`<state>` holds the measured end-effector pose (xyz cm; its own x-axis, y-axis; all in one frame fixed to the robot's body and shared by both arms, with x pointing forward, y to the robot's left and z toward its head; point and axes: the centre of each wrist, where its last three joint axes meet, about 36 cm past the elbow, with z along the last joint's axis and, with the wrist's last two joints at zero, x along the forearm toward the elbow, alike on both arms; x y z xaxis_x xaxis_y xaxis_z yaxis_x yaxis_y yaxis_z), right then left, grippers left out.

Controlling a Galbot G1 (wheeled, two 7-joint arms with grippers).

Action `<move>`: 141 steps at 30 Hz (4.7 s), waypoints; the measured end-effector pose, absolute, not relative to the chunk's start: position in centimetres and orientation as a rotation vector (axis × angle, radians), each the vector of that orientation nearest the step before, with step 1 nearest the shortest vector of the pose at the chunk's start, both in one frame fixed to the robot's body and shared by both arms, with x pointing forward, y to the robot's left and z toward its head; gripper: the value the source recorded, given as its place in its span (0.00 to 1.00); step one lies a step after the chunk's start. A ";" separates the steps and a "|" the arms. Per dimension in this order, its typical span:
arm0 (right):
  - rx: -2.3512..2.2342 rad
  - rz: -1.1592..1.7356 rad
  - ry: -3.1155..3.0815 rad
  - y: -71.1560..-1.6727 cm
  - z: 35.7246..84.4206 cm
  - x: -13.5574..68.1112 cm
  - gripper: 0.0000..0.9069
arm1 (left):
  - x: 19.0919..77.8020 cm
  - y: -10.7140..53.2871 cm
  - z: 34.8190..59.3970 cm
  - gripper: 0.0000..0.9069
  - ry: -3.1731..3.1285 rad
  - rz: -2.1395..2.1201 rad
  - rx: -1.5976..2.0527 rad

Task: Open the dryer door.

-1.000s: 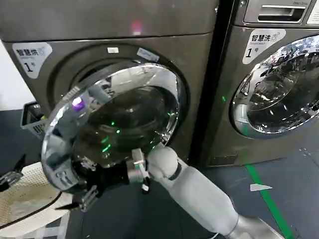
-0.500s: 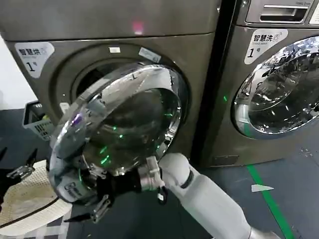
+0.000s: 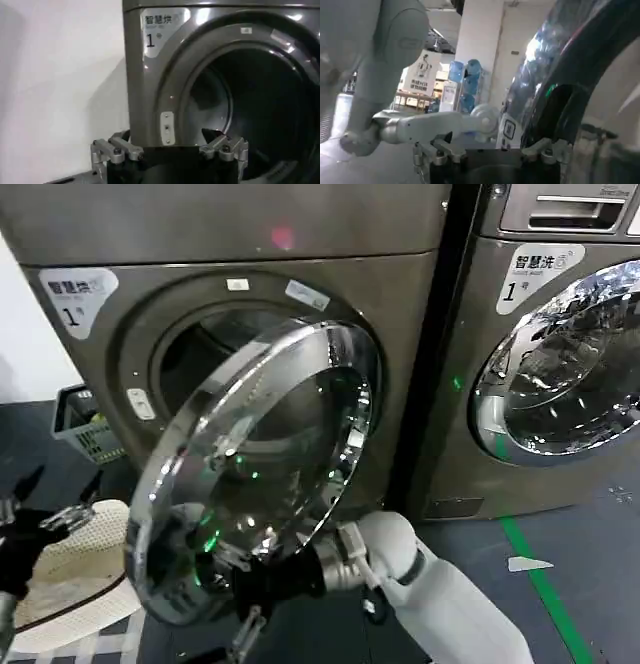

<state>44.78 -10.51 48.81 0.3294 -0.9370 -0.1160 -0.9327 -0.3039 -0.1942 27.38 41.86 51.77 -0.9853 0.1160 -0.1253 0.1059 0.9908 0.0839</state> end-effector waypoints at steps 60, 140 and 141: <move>-0.350 -0.124 2.647 -50.2 52.5 29.4 1.00 | 34.9 27.7 51.0 1.00 2.781 -0.083 1.417; 1.239 -0.429 2.497 -60.6 61.7 9.9 1.00 | 50.1 -5.1 48.4 1.00 2.383 -0.015 1.744; 1.236 -0.430 2.494 -60.7 61.7 10.0 1.00 | 50.1 -4.7 48.3 1.00 2.372 -0.042 1.734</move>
